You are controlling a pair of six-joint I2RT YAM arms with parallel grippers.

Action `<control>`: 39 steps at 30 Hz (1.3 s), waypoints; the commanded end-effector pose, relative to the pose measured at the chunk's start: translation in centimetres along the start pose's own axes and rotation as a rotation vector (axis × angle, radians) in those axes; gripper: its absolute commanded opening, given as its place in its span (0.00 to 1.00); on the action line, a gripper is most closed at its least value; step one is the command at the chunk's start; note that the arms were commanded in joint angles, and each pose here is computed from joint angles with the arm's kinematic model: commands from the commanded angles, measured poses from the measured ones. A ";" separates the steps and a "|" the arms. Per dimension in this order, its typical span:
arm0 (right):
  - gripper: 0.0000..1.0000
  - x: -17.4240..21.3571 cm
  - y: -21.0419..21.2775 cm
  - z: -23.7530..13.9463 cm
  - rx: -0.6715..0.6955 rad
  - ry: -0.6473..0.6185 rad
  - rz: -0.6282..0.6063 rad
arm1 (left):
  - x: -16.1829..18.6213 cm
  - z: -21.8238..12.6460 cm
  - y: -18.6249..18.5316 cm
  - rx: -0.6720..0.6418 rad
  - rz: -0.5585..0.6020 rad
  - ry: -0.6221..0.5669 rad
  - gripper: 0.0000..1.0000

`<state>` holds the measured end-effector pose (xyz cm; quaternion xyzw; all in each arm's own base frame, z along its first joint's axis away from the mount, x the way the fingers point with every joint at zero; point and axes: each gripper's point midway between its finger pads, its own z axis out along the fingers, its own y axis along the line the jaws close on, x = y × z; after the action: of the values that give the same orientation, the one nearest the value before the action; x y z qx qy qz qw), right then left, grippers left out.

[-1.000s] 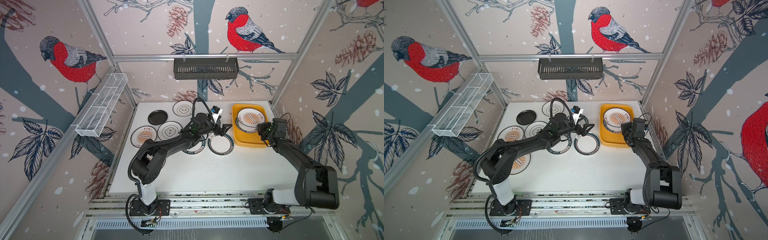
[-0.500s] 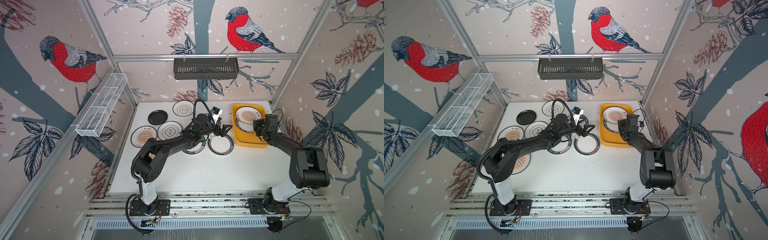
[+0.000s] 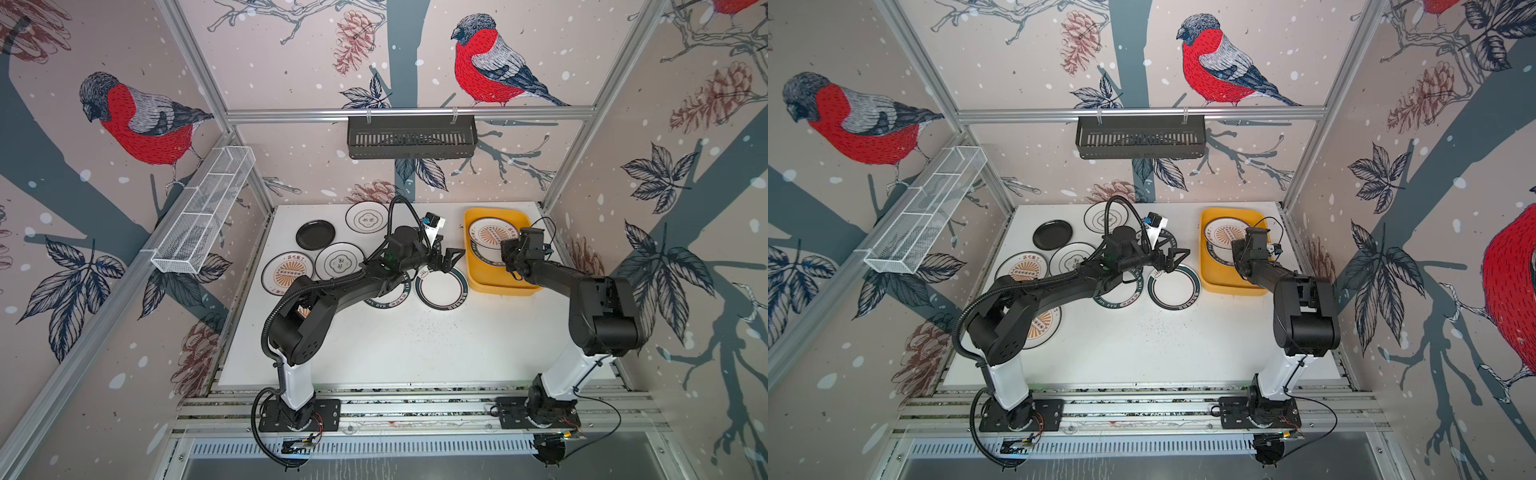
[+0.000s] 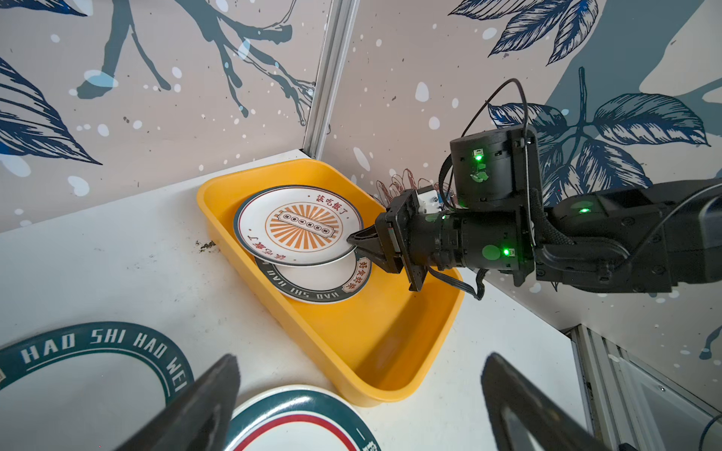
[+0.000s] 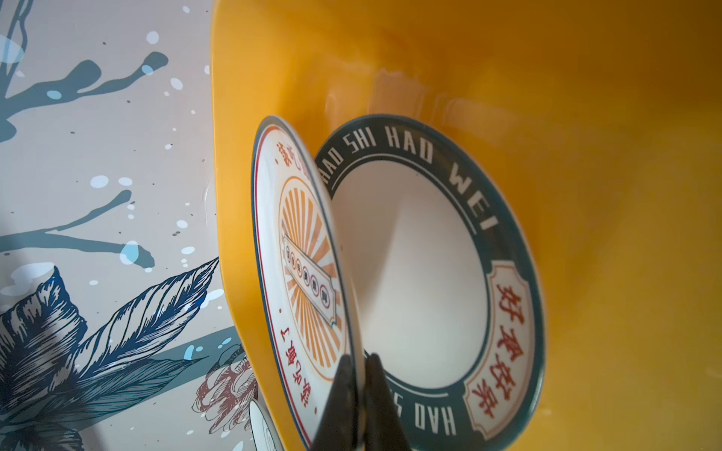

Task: Place the plates into the plastic bin on the countertop
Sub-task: 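Lower the sunburst plate with the right gripper onto the plate in the bin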

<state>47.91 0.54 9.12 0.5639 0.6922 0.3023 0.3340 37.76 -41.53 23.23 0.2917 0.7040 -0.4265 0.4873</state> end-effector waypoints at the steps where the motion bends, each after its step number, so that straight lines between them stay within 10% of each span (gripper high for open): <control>1: 0.00 -0.8 1.2 0.2 -0.046 -0.040 0.000 | -1.1 -0.1 -0.4 0.011 0.011 -0.025 0.96; 39: 0.01 -0.7 -2.4 0.7 0.072 -0.041 0.001 | -0.7 -0.2 -0.6 0.021 -0.004 -0.003 0.96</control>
<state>47.46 -0.26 6.86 0.5798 0.6960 0.2754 0.3218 37.68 -41.50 23.14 0.2907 0.7091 -0.4262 0.4806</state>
